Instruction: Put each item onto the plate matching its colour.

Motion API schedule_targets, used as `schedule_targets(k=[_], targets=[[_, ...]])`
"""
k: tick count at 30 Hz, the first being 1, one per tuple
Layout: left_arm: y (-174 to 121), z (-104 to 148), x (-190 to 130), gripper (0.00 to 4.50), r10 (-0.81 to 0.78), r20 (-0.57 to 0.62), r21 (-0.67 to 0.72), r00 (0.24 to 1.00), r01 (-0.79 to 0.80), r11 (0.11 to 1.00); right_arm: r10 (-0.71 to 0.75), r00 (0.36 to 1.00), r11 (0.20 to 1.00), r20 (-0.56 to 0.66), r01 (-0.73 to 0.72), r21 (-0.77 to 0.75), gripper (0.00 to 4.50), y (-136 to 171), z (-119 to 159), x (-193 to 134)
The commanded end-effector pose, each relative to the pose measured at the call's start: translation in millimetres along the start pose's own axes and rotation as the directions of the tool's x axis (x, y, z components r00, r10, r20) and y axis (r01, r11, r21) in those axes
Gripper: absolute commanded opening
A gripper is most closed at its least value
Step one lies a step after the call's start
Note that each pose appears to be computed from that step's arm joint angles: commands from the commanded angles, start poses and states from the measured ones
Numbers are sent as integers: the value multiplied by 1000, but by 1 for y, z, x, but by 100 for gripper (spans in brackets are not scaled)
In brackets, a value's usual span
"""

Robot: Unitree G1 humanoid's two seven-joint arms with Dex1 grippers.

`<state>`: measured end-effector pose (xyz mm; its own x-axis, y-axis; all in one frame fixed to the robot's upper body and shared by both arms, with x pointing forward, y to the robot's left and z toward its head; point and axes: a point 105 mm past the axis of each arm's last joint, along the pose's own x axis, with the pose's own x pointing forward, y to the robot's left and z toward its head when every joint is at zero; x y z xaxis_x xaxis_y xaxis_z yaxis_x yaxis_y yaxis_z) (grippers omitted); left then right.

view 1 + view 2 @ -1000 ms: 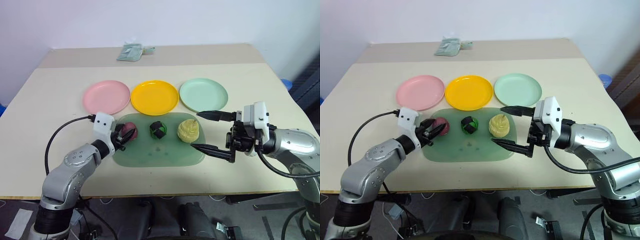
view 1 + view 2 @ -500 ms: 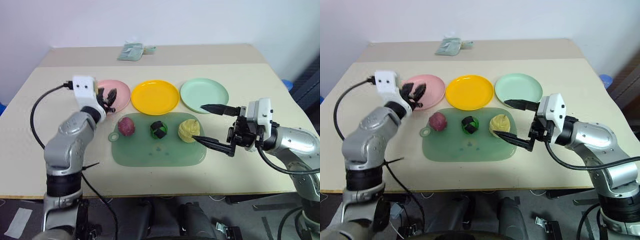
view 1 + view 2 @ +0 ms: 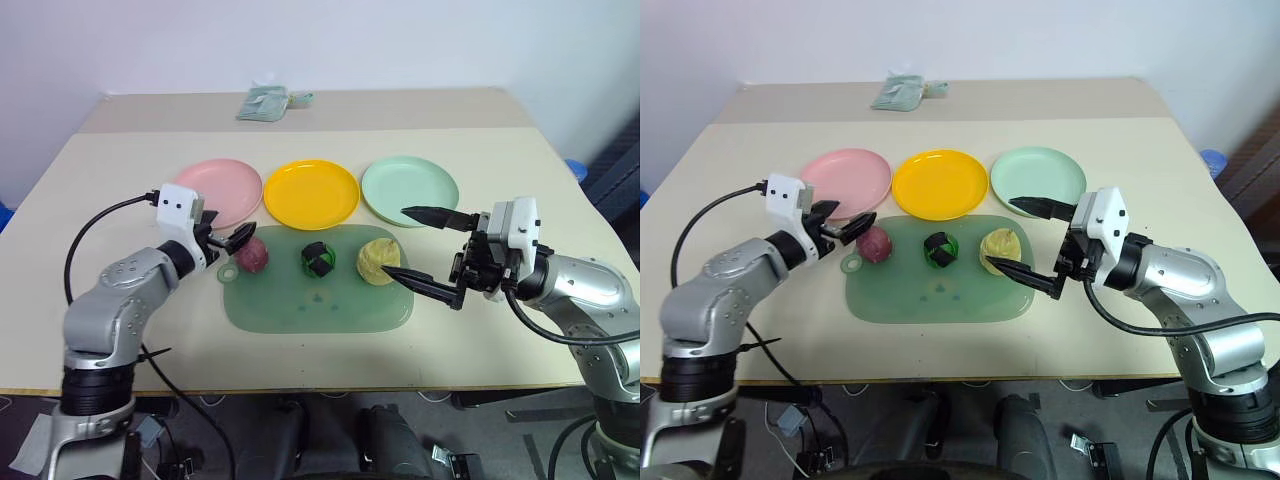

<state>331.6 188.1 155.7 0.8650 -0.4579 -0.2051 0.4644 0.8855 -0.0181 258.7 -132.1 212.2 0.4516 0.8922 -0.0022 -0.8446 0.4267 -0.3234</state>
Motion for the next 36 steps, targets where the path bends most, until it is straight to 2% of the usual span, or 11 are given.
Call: schedule_targets(k=[1, 6, 10, 13, 14, 16, 17, 19, 27, 32, 36], targets=[[-10, -1, -4, 448, -74, -27, 31, 997, 74, 997, -9, 1000, 999, 29, 10, -42, 450, 3, 10, -1], [-12, -28, 5, 448, -55, -131, 80, 990, 66, 995, -25, 999, 999, 24, 26, -37, 450, 3, 10, -3], [-11, -41, 9, 448, -36, -152, 82, 988, 49, 995, -33, 999, 999, 20, 33, -35, 450, 4, 10, -5], [-12, -44, 17, 448, -16, -122, 72, 992, 25, 997, -38, 999, 999, 18, 38, -34, 450, 5, 10, -5], [-13, -44, 18, 398, -10, -112, 69, 994, 18, 997, -39, 999, 999, 18, 39, -34, 450, 5, 10, -5], [-13, -44, 20, 331, -5, -93, 64, 996, 11, 998, -41, 999, 999, 17, 42, -34, 450, 5, 10, -5], [-14, -43, 21, 271, -3, -81, 64, 997, 9, 998, -43, 999, 998, 17, 43, -35, 450, 4, 10, -5], [-14, -41, 22, 208, 3, -59, 68, 998, 1, 998, -45, 999, 998, 17, 45, -35, 450, 3, 10, -5], [-10, -9, 26, 208, 76, 89, 55, 993, -81, 995, -51, 999, 998, 20, 51, -44, 450, 1, 10, -4], [18, 19, 35, 208, 264, 180, -15, 948, -266, 964, -58, 998, 997, 25, 60, -50, 450, -1, 11, -3], [45, 29, 41, 208, 422, 200, -81, 884, -414, 906, -69, 997, 996, 29, 71, -54, 450, -3, 12, -2]])
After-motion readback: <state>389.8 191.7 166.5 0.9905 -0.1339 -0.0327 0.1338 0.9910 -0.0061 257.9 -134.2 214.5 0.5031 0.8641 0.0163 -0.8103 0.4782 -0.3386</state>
